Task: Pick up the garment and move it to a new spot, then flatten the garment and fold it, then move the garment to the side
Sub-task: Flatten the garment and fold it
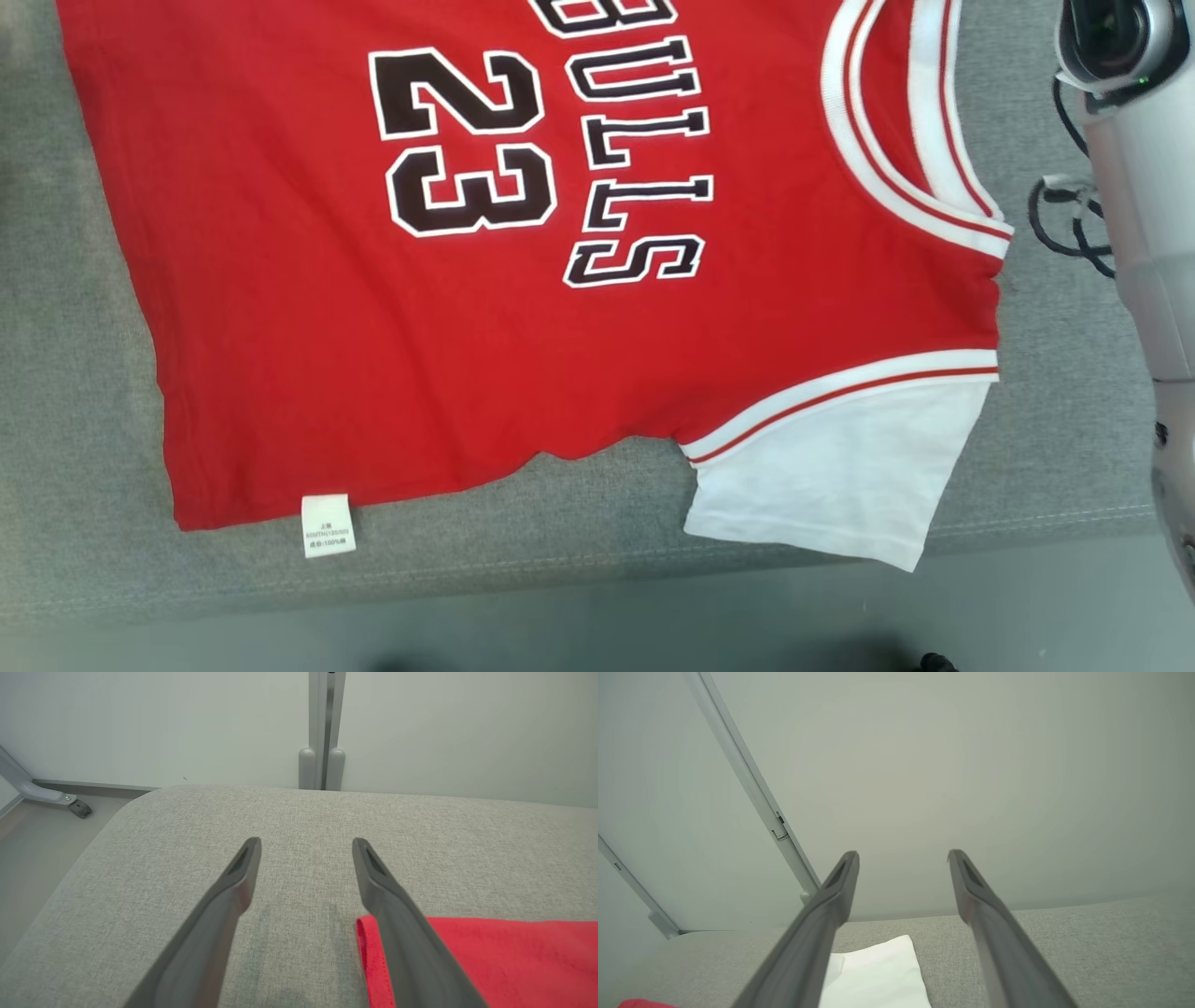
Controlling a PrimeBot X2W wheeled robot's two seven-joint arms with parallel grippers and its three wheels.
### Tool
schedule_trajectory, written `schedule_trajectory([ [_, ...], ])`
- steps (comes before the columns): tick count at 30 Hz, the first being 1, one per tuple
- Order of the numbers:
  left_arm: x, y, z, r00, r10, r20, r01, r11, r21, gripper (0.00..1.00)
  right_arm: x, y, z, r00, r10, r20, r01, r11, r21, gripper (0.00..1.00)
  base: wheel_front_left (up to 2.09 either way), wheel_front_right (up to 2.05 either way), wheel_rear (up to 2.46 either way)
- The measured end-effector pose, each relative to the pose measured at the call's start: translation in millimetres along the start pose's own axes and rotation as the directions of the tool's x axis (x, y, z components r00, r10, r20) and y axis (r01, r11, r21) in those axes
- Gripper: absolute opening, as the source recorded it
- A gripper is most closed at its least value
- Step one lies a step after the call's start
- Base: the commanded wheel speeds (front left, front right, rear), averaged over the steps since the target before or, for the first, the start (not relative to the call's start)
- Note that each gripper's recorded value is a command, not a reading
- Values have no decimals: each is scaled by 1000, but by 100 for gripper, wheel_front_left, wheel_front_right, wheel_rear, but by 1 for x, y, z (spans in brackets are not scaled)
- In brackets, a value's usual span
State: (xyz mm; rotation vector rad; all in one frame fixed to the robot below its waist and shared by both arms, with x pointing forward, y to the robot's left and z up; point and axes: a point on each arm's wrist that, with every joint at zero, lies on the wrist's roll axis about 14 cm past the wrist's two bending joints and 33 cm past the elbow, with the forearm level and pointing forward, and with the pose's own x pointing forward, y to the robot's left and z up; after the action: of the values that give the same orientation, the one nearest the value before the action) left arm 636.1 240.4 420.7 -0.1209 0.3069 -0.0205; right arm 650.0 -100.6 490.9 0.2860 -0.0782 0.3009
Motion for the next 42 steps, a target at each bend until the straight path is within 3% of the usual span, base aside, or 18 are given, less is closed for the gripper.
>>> schedule_trajectory([
  [6, -13, 13, 2, 999, 24, 25, -24, 1000, 16, 100, -24, -16, 21, 999, -21, 41, 24, 996, -82, 100, 0, 0, 0],
  [15, -44, 6, 16, 990, -6, 143, 6, 1000, 6, 100, -79, -49, 46, 992, -113, 48, 121, 961, -248, 100, 0, 0, 0],
  [21, -78, -4, -3, 986, -26, 163, 29, 999, -14, 100, -116, -57, 63, 983, -170, 71, 184, 934, -307, 100, 0, 0, 0],
  [27, -117, -11, -21, 990, -41, 134, 44, 999, -16, 100, -147, -41, 87, 974, -184, 135, 217, 931, -292, 100, 0, 0, 0],
  [33, -156, -34, -45, 992, -78, 99, 82, 996, -38, 100, -195, -32, 64, 975, -214, 56, 221, 923, -314, 100, 0, 0, 0],
  [36, -178, -39, -60, 995, -71, 76, 76, 995, -67, 100, -219, -20, 47, 975, -221, 8, 214, 934, -286, 100, 0, 0, 0],
  [42, -228, -11, -92, 999, 44, 16, -42, 995, -89, 100, -265, 4, 19, 969, -233, -80, 206, 944, -258, 100, 0, 0, 0],
])
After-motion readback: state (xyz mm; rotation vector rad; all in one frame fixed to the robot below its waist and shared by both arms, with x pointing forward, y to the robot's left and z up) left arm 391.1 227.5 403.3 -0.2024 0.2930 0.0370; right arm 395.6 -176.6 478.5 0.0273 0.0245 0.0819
